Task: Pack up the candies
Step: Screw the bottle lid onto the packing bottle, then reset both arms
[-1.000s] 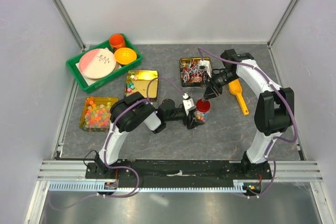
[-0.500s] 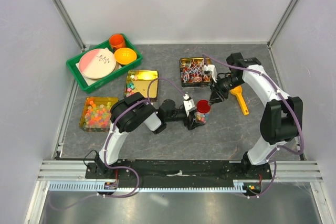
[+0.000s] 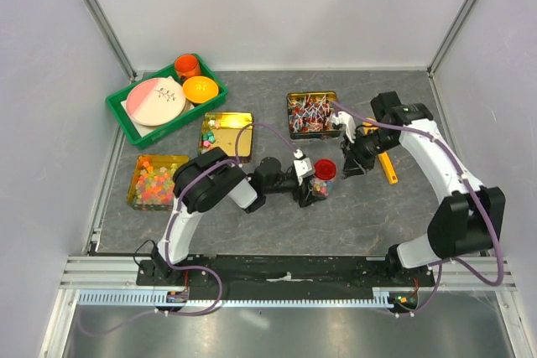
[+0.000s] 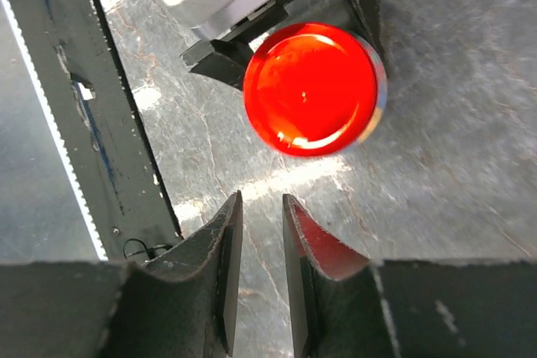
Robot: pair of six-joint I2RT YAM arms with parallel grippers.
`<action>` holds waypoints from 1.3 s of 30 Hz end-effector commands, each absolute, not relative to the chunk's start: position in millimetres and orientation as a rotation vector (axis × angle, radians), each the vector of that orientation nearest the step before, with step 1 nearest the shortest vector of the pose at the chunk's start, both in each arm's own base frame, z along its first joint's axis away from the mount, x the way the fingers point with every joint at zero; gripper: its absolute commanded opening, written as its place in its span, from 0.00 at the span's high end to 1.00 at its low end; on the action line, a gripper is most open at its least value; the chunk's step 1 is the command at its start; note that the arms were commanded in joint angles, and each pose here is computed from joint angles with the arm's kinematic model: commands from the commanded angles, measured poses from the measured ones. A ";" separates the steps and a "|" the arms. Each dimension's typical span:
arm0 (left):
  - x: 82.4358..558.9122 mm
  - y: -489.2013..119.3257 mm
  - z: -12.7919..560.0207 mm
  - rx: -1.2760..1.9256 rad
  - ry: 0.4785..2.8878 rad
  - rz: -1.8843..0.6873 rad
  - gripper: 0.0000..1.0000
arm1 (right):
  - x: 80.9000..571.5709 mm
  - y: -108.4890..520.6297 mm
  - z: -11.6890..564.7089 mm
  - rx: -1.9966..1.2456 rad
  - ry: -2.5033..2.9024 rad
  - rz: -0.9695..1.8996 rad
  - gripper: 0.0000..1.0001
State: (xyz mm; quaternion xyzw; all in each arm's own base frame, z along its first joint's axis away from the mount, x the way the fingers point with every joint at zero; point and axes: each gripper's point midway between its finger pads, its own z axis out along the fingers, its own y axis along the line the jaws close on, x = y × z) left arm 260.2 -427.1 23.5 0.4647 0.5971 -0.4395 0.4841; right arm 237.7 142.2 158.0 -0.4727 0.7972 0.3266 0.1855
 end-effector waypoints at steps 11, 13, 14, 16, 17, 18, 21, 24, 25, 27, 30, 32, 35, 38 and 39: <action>252.3 -361.6 15.1 1.208 1.668 -0.959 0.01 | 226.3 124.4 219.6 -1.267 2.141 0.638 0.37; 258.3 -349.9 26.4 1.173 1.662 -0.982 0.01 | 224.4 121.7 225.8 -1.253 2.129 0.607 0.24; 255.2 -343.3 28.7 1.146 1.681 -1.007 0.01 | 223.3 121.4 228.6 -1.248 2.124 0.601 0.17; 259.3 -332.1 46.0 1.104 1.661 -1.046 0.01 | 223.5 120.2 236.1 -1.220 2.115 0.577 0.02; 255.6 -326.0 47.9 1.083 1.679 -1.072 0.01 | 225.0 117.7 238.1 -1.200 2.124 0.553 0.02; 254.9 -322.8 52.6 1.076 1.674 -1.086 0.01 | 230.0 116.7 243.1 -1.180 2.113 0.527 0.02; 252.5 -309.0 74.6 1.080 1.646 -1.106 0.01 | 240.5 110.3 253.6 -1.112 2.092 0.435 0.02; 255.4 -296.2 98.3 1.097 1.611 -1.042 0.01 | 255.3 99.7 262.8 -1.020 2.037 0.304 0.02; 258.1 -293.5 105.8 1.098 1.605 -1.020 0.01 | 259.5 97.2 266.2 -0.970 2.015 0.272 0.02; 257.6 -284.3 123.1 1.110 1.631 -0.964 0.01 | 274.0 86.2 277.3 -0.870 1.906 0.148 0.02; 265.9 -272.3 160.5 1.129 1.646 -0.861 0.01 | 286.7 76.3 294.0 -0.724 1.781 0.062 0.02; 279.5 -264.4 192.9 1.113 1.630 -0.792 0.01 | 293.7 73.8 305.5 -0.671 1.722 0.037 0.02; 293.2 -241.4 240.8 1.021 1.646 -0.692 0.01 | 301.2 64.9 313.4 -0.593 1.717 -0.004 0.02; 309.1 -214.0 293.5 0.882 1.625 -0.537 0.01 | 303.7 56.5 337.8 -0.536 1.666 -0.053 0.02; 317.1 -202.0 305.8 0.822 1.621 -0.458 0.01 | 301.0 53.3 351.9 -0.513 1.630 -0.071 0.02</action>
